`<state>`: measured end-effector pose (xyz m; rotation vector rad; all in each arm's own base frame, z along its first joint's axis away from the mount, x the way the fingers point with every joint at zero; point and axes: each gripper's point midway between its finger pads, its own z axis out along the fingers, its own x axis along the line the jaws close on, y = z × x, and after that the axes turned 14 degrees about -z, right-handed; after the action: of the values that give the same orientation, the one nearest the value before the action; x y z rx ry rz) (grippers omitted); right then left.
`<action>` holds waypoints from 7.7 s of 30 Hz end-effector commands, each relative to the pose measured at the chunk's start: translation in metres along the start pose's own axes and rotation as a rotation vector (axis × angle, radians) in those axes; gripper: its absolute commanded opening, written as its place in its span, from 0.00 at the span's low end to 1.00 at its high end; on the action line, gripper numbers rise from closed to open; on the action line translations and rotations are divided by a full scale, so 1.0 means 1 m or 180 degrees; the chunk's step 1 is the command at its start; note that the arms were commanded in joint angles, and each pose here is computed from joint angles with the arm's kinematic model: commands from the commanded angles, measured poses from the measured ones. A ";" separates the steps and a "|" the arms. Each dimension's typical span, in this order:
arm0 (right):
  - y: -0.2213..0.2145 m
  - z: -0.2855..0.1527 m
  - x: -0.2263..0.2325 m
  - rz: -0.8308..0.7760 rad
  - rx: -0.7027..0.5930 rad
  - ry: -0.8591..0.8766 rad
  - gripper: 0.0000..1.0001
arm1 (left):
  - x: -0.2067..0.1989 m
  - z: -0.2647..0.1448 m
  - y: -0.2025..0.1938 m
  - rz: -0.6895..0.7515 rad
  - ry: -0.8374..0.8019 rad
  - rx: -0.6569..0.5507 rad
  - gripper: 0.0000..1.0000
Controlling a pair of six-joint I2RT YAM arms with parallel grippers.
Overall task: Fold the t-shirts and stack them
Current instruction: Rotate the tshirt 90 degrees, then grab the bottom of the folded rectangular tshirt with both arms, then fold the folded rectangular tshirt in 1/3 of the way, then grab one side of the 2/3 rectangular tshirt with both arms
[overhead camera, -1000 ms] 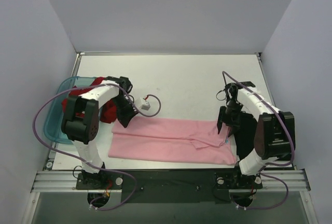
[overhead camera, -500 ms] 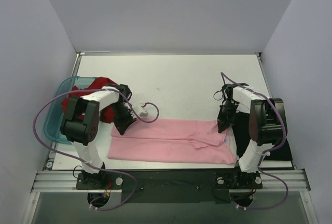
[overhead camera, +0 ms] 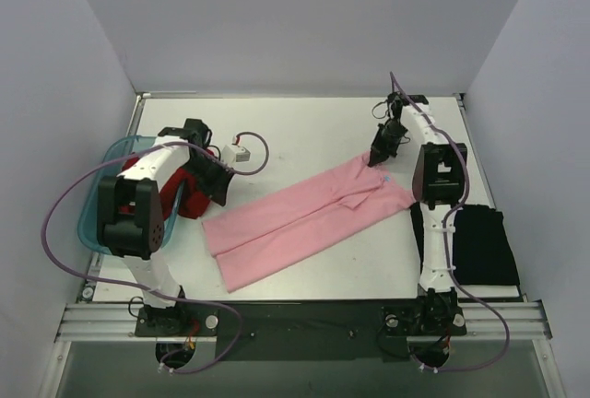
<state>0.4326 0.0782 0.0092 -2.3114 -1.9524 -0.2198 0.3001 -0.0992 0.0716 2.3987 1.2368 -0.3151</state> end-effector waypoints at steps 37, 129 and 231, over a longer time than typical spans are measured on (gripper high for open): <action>0.109 -0.003 0.012 0.1321 -0.0641 0.0765 0.00 | -0.083 0.024 -0.087 0.0634 -0.0566 0.0893 0.46; -0.124 -0.072 0.067 -0.0387 0.0312 0.0983 0.00 | -0.114 0.038 0.172 0.1716 -0.0534 -0.1057 0.00; -0.184 0.012 0.003 -0.0102 0.0435 0.0144 0.25 | -0.150 0.136 0.049 0.3409 -0.0443 0.0079 0.63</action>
<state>0.2626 0.1108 0.0059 -2.1661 -1.9784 -0.1651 0.2641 -0.2923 0.0275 2.6215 -0.1871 -0.0877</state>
